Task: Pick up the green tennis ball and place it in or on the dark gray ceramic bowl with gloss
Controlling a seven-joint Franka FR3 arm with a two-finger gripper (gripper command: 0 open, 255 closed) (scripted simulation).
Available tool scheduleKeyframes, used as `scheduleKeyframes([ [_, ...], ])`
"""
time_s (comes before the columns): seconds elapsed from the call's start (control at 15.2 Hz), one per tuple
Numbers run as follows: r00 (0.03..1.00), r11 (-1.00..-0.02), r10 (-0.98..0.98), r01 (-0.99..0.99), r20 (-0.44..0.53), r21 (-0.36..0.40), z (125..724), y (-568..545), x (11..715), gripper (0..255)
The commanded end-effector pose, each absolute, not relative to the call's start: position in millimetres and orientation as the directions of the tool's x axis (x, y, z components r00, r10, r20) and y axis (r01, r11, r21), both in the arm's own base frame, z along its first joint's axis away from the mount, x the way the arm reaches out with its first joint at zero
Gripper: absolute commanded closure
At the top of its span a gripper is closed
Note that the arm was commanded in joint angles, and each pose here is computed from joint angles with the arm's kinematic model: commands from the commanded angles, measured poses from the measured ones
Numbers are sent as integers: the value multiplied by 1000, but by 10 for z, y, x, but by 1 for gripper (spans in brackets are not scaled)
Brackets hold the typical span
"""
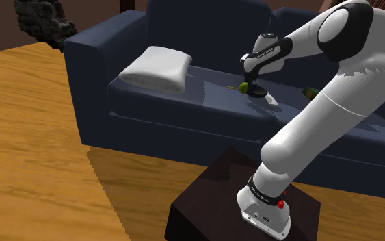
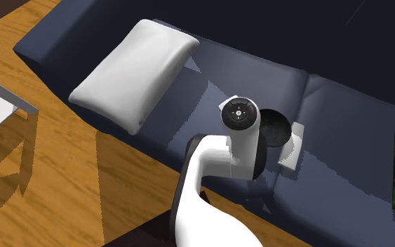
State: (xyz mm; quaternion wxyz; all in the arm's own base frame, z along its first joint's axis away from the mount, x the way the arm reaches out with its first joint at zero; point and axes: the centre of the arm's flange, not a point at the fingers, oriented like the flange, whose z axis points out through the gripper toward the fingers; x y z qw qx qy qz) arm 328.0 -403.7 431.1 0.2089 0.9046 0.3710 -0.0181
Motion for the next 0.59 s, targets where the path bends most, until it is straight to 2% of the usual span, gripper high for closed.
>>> scheduleKeyframes([
  [0.0,724,-637,664,679,-188,364,4406,-4038,3285,255],
  [0.53,724,-637,664,679,-188,364,4828,-4038,3285,255],
])
